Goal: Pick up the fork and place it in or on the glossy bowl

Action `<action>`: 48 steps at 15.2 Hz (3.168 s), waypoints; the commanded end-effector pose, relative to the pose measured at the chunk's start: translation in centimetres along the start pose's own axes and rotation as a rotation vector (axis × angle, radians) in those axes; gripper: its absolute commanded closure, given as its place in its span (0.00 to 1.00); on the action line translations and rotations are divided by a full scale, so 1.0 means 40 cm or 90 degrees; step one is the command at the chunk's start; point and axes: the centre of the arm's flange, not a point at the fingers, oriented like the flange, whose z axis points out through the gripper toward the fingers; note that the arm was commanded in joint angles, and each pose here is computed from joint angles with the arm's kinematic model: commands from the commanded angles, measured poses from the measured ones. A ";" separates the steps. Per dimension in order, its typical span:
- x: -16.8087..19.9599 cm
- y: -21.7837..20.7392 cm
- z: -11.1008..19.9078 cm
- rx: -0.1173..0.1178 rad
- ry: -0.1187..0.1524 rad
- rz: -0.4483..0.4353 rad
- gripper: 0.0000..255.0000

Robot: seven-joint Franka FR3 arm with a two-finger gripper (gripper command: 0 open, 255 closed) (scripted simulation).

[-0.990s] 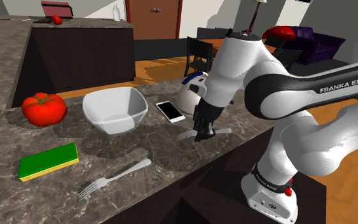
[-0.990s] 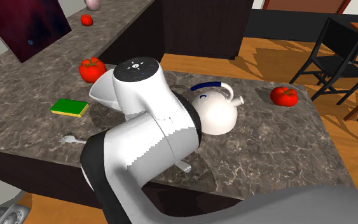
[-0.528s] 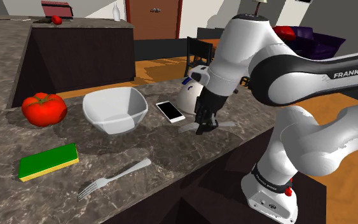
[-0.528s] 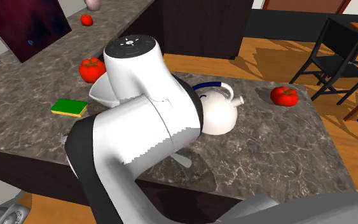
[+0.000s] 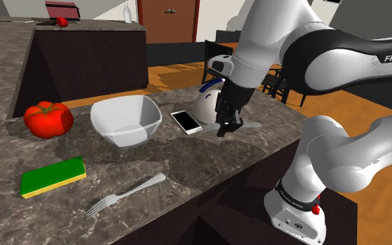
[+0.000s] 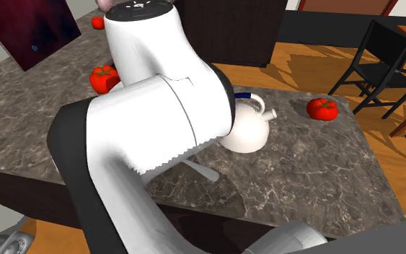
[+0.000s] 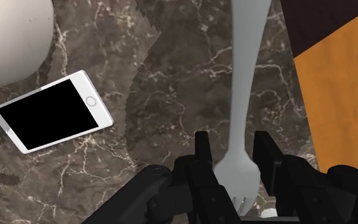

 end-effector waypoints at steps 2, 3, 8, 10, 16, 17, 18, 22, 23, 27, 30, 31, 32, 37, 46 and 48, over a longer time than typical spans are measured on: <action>0.005 0.001 -0.038 0.000 0.000 0.000 1.00; 0.007 0.002 -0.051 0.000 0.000 0.000 1.00; 0.015 0.008 -0.116 0.000 0.000 0.000 1.00; 0.018 0.011 -0.142 0.000 0.000 0.000 1.00; 0.166 0.076 -0.114 0.000 0.000 0.000 1.00; 0.196 0.089 -0.107 0.000 0.000 0.000 1.00; 0.225 0.102 -0.100 0.000 0.000 0.000 1.00; 0.343 0.154 -0.072 0.000 0.000 0.000 1.00; 0.373 0.167 -0.065 0.000 0.000 0.000 1.00; 0.491 0.219 -0.037 0.000 0.000 0.000 1.00; 0.579 0.258 -0.016 0.000 0.000 0.000 1.00; 0.609 0.271 -0.009 0.000 0.000 0.000 1.00; 0.638 0.284 -0.002 0.000 0.000 0.000 1.00; 0.775 0.344 0.031 0.000 0.000 0.000 1.00; 0.761 0.333 0.147 0.000 0.000 0.000 1.00; 0.761 0.333 0.147 0.000 0.000 0.000 1.00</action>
